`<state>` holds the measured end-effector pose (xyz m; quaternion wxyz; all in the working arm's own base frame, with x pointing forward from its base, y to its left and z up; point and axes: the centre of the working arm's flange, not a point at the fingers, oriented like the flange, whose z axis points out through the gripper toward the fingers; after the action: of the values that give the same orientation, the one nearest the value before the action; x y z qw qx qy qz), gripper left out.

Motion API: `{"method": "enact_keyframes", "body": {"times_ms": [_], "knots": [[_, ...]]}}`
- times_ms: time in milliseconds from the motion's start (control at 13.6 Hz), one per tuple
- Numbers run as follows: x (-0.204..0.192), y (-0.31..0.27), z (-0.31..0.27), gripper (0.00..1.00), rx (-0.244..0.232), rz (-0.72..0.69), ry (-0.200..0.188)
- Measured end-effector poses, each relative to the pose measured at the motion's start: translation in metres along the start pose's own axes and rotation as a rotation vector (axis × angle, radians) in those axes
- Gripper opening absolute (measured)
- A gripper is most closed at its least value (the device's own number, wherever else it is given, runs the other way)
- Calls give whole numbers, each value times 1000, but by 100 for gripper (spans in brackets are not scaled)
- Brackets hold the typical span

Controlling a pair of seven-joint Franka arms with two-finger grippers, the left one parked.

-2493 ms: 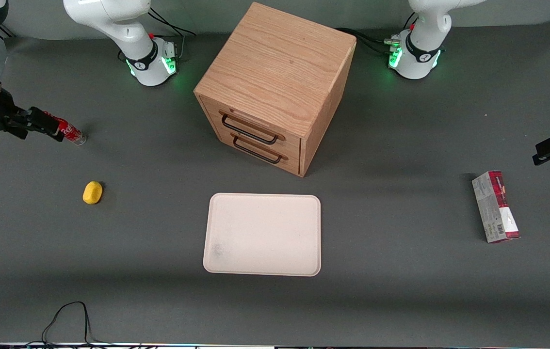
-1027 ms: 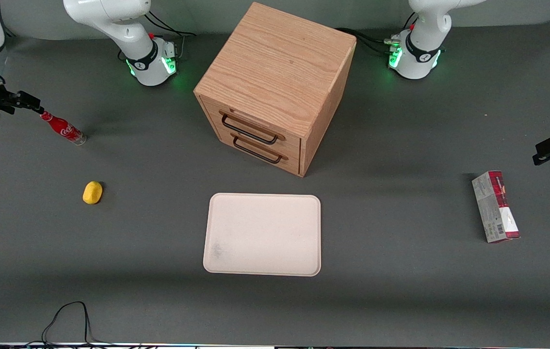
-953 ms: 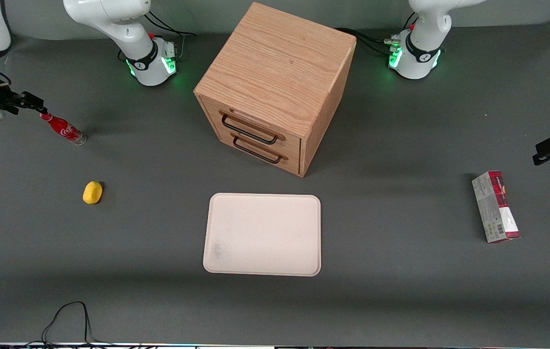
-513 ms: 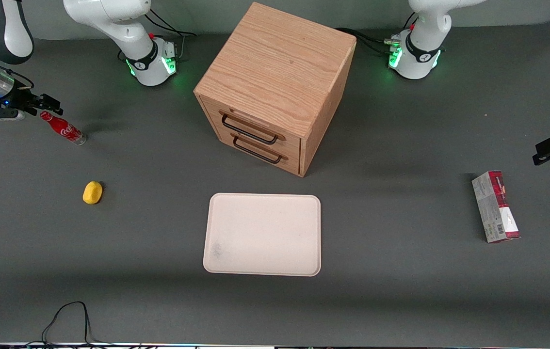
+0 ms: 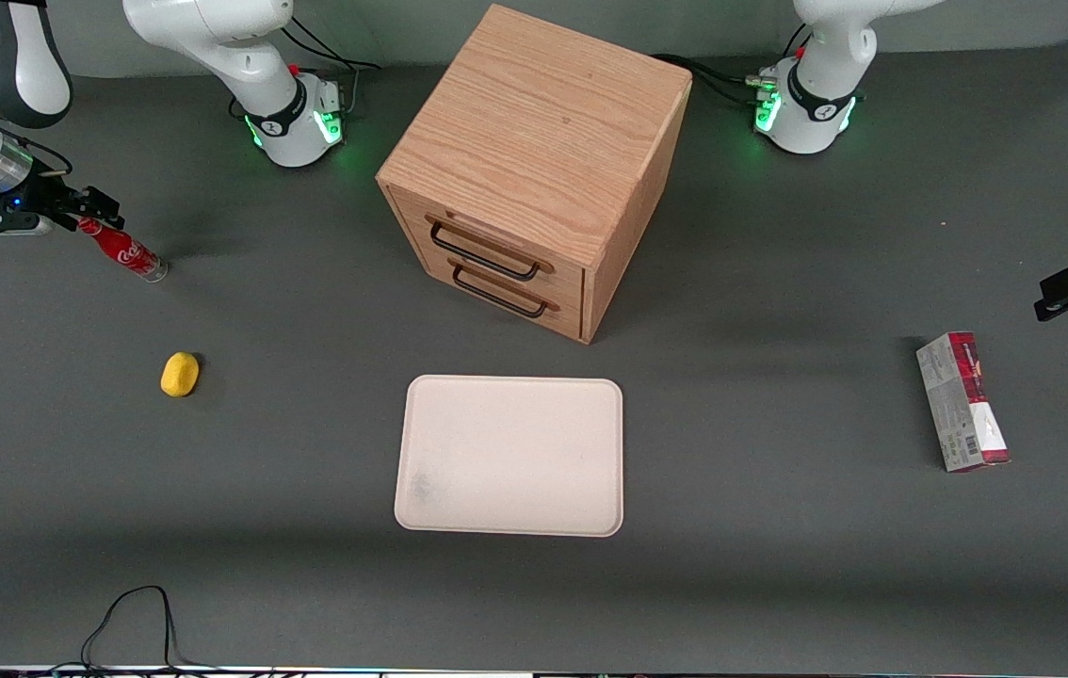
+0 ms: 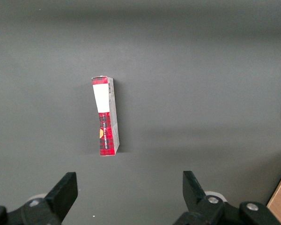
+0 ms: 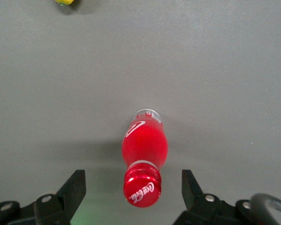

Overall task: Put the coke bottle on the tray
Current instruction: 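Close the right gripper on the bottle's red cap, then lift the bottle by its cap with the right gripper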

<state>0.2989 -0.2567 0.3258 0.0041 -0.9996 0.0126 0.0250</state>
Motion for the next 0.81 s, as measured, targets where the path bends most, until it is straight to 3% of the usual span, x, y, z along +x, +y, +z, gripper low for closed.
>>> {"method": "enact_keyframes", "body": {"times_ms": [73,220,293,587,733,807], "knots": [[0,0,0,85,0,-1,0],[0,-1,0,61,0,-3,-1],[1,-1,0,56,0,-3,-1],[1,-1,0,51,-1,-6,-1],[1,-1,0,34,-3,-14,-1],[1,-1,1,31,-3,-16,-2]]}}
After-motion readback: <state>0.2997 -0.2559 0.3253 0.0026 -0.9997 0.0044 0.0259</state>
